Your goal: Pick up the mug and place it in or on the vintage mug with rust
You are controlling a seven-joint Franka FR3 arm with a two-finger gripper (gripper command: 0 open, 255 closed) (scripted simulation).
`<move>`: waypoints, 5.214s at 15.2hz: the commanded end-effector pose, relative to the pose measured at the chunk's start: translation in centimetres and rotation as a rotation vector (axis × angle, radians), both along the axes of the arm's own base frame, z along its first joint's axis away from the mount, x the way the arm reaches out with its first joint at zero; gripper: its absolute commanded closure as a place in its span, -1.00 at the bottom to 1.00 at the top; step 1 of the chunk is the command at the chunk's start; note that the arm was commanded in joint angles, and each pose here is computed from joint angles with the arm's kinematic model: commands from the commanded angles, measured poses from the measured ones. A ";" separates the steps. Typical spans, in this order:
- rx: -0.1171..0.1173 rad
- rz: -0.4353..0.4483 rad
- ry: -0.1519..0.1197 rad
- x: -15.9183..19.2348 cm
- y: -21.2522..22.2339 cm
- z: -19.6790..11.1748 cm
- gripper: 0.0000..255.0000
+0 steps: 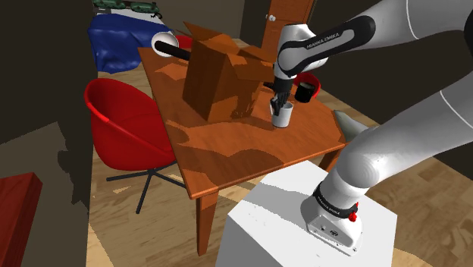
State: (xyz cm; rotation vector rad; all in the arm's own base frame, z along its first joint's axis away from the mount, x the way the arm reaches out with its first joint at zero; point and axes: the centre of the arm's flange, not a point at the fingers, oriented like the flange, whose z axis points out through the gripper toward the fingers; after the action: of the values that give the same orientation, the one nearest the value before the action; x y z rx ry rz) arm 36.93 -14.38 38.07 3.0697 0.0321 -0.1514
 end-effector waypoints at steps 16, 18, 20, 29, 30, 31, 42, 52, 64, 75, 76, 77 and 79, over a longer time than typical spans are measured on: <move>0.002 0.000 0.009 -0.1 0.1 8.7 1.00; 0.002 0.000 0.009 -0.1 0.1 9.8 1.00; 0.002 0.000 0.009 -0.1 0.1 10.8 1.00; 0.002 0.000 0.009 0.4 -3.8 13.9 1.00; 0.002 0.000 0.009 0.6 -5.1 14.0 1.00; 0.002 0.000 0.009 0.7 -6.4 14.1 1.00; 0.002 0.000 0.009 2.5 -20.8 14.9 1.00; 0.002 0.000 0.009 4.2 -33.9 15.6 1.00; 0.002 0.000 0.009 5.0 -40.7 12.3 1.00; 0.002 0.000 0.009 5.0 -40.7 6.7 1.00; 0.002 0.000 0.009 5.0 -40.7 6.7 1.00; 0.002 0.000 0.009 5.0 -40.7 6.7 1.00; 0.002 0.000 0.009 5.0 -40.7 6.7 1.00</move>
State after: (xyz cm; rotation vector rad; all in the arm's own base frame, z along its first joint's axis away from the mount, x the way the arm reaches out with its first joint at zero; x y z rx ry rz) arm 42.05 -54.98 45.45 3.0620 0.0357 -0.1505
